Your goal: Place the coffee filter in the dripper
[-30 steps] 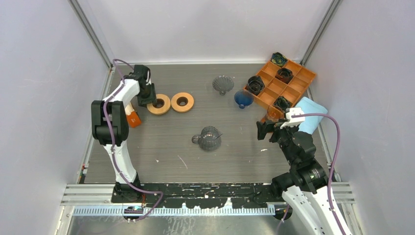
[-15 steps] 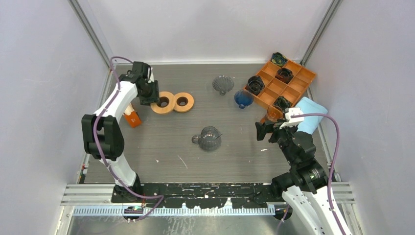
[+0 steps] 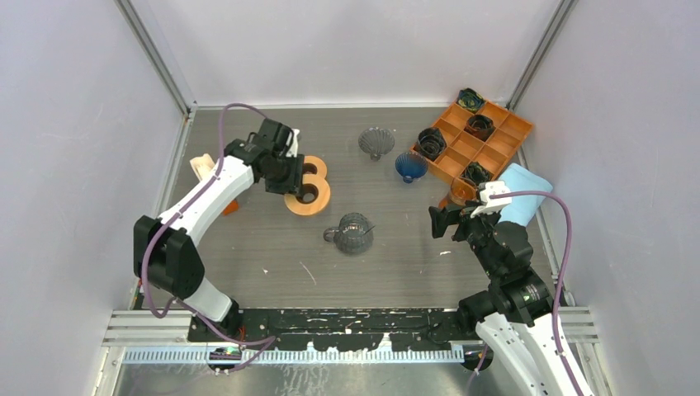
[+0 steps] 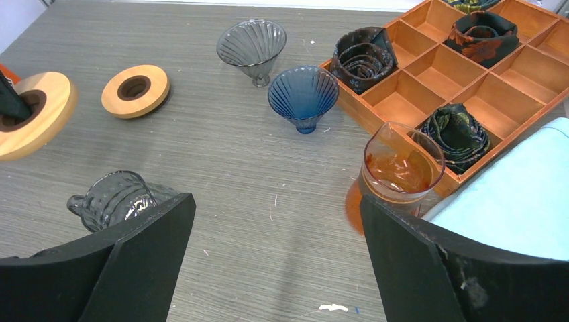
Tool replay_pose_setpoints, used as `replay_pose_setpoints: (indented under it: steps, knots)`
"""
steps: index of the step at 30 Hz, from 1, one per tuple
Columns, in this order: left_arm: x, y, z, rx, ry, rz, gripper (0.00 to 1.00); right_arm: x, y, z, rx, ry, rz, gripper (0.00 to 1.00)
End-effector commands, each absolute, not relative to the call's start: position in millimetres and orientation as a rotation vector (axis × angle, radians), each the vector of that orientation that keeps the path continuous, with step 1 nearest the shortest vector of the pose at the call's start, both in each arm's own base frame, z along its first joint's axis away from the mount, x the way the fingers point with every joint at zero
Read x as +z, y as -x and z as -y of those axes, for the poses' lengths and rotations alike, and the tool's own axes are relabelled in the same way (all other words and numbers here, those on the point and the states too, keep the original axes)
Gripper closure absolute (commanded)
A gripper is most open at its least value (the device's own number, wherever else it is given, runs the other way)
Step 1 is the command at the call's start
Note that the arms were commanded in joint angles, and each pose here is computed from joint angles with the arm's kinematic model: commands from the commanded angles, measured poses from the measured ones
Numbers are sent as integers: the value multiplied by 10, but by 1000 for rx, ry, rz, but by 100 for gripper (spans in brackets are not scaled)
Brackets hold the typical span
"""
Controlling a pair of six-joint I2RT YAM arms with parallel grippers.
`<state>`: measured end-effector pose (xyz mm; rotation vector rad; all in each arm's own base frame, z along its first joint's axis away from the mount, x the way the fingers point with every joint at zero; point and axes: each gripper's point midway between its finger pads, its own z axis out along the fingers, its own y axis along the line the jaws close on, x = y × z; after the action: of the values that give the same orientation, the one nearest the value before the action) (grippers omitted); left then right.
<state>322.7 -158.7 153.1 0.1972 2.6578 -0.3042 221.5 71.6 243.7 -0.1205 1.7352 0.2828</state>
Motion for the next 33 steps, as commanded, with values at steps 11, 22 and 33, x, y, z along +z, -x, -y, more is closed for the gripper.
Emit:
replay_pose_setpoints:
  steps: [11,22,33]
  knots:
    - [1757,-2794,2510,-390,-446,-2547,93,2630,-2255,-773,306,137,-1684,0]
    - [1645,-2743,2930,-377,-600,-2515,93,2606,-2263,-775,303,140,-1693,0]
    - [1530,-2824,3068,-389,-631,-2519,93,2590,-2274,-786,303,144,-1703,0]
